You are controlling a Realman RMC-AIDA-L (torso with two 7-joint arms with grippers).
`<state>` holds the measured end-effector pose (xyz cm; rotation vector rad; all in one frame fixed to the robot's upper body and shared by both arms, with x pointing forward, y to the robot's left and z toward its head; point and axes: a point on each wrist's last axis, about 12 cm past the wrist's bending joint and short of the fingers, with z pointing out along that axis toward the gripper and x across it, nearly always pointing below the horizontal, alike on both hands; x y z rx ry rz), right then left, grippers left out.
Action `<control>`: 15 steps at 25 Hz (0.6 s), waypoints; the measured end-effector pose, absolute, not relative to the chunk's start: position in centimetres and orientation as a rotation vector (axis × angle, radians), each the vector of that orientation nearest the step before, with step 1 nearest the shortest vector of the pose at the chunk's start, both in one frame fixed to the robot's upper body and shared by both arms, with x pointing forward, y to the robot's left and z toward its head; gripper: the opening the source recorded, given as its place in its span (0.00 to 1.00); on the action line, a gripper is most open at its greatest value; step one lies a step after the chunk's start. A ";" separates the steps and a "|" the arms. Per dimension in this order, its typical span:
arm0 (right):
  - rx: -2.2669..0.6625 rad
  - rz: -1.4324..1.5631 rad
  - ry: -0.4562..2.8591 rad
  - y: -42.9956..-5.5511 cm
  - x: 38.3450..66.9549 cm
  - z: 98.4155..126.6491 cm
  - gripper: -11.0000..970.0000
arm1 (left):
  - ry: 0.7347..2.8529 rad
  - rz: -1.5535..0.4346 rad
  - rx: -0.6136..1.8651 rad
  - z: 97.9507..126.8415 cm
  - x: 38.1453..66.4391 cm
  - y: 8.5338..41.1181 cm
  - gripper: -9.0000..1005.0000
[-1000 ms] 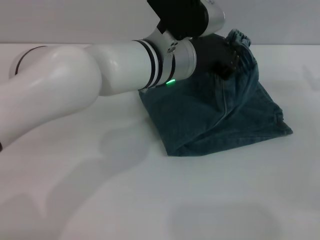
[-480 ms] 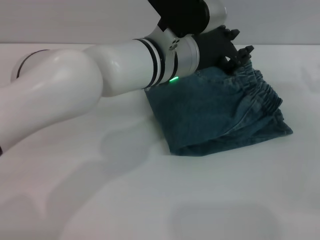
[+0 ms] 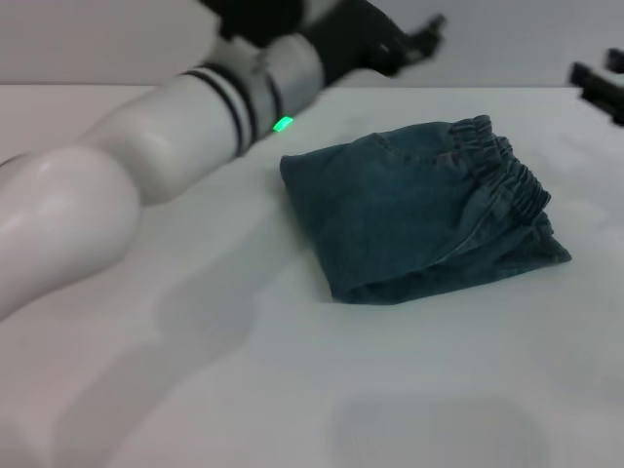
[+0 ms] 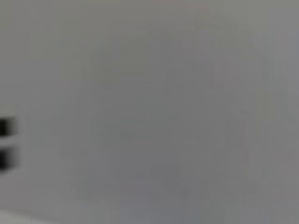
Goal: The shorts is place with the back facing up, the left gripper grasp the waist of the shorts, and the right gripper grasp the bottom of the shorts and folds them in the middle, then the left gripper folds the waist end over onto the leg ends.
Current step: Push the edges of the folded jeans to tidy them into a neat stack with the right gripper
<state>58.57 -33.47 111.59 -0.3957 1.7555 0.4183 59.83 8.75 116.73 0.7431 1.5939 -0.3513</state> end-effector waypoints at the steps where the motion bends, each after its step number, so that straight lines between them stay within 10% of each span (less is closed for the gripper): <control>1: -0.465 0.451 1.732 -32.9 58.2 111.8 0.53 | 1.592 -0.347 0.694 116.8 59.9 9.4 0.71; 15: -1.244 0.840 1.742 -26.5 55.8 113.8 0.53 | 1.624 -0.278 0.365 116.5 60.8 16.0 0.85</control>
